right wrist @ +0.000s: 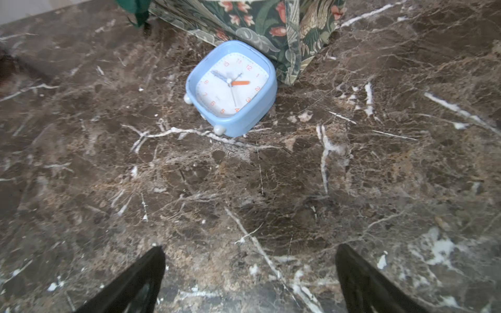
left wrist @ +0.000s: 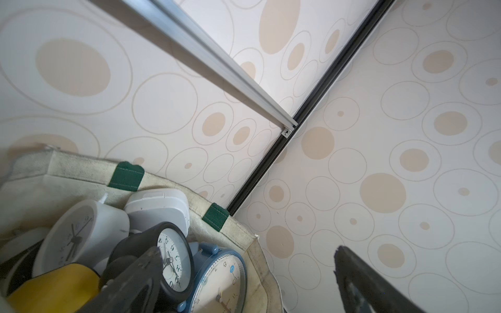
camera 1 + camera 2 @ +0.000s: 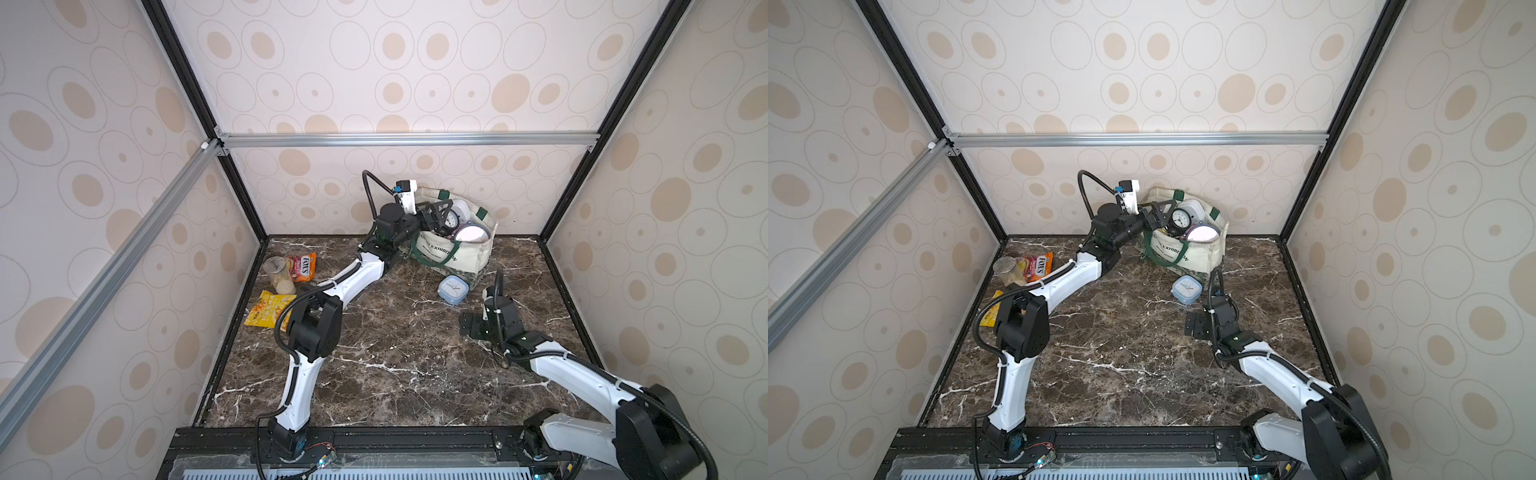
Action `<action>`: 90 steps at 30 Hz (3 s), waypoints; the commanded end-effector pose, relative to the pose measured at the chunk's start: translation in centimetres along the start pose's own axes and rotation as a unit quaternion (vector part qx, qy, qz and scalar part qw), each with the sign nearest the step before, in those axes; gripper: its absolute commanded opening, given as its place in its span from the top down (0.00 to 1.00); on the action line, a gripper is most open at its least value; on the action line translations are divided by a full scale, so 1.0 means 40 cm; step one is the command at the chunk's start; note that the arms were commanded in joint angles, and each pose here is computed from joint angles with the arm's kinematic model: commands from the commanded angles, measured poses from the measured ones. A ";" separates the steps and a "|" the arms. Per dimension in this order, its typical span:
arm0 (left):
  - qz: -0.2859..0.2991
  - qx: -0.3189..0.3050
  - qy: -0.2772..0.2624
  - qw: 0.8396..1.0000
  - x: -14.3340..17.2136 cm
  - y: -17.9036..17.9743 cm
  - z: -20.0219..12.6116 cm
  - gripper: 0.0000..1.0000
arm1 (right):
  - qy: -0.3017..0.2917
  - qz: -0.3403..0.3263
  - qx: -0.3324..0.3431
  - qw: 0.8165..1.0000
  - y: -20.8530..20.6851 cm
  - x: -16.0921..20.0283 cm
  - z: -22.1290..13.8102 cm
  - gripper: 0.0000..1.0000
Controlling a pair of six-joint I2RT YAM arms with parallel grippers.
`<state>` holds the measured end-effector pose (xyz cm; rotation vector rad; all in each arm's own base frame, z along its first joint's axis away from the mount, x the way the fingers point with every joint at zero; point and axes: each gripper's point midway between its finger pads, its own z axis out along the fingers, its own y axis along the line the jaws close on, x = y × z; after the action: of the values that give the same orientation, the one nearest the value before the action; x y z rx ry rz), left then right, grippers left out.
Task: Put the alarm clock into the canvas bag
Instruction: Place the alarm at the canvas bag, then move the alarm to the center of the board, then pick up the alarm from the center of the board.
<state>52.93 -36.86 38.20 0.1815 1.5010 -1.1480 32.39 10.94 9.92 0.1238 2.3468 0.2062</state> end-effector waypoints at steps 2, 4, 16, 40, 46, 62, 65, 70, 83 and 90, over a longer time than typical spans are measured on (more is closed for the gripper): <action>0.082 -0.052 -0.032 0.995 -0.125 -0.057 -0.105 0.02 | -0.020 0.021 0.032 0.999 0.007 -0.069 0.040 0.00; 0.083 -0.064 -0.044 0.994 -0.135 -0.073 -0.179 0.02 | -0.013 0.028 0.042 0.999 0.013 -0.084 0.080 0.00; 0.043 -0.075 -0.024 0.996 -0.031 -0.127 -0.525 0.02 | 0.013 0.030 0.046 0.998 0.019 -0.162 0.277 0.00; 0.067 -0.143 0.016 0.987 0.103 -0.065 -0.745 0.02 | 0.073 -0.048 -0.237 0.967 0.354 -0.024 0.294 0.00; 0.068 -0.170 0.092 0.979 0.178 -0.011 -0.711 0.02 | 0.035 -0.052 -0.265 0.962 0.354 -0.044 0.204 0.00; 0.081 -0.208 0.245 0.943 0.487 0.080 -0.469 0.02 | 0.000 0.045 -0.099 0.994 0.043 -0.072 -0.016 0.00; 0.121 -0.213 0.278 0.929 0.537 0.127 -0.401 0.02 | -0.002 0.048 -0.103 0.994 0.032 -0.051 -0.043 0.00; 0.198 -0.214 0.350 0.890 0.624 0.206 -0.309 0.02 | -0.002 0.052 -0.120 0.991 0.031 -0.023 -0.078 0.00; 0.271 -0.217 0.420 0.839 0.654 0.340 -0.206 0.02 | 0.005 0.058 -0.136 0.989 0.026 0.019 -0.104 0.00; 0.266 -0.205 0.438 0.834 0.677 0.368 -0.202 0.02 | 0.007 0.069 -0.149 0.986 0.033 0.033 -0.103 0.00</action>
<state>49.13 -36.31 7.03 0.7769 2.2479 -0.2395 28.98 11.80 12.48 0.1238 2.2875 0.5942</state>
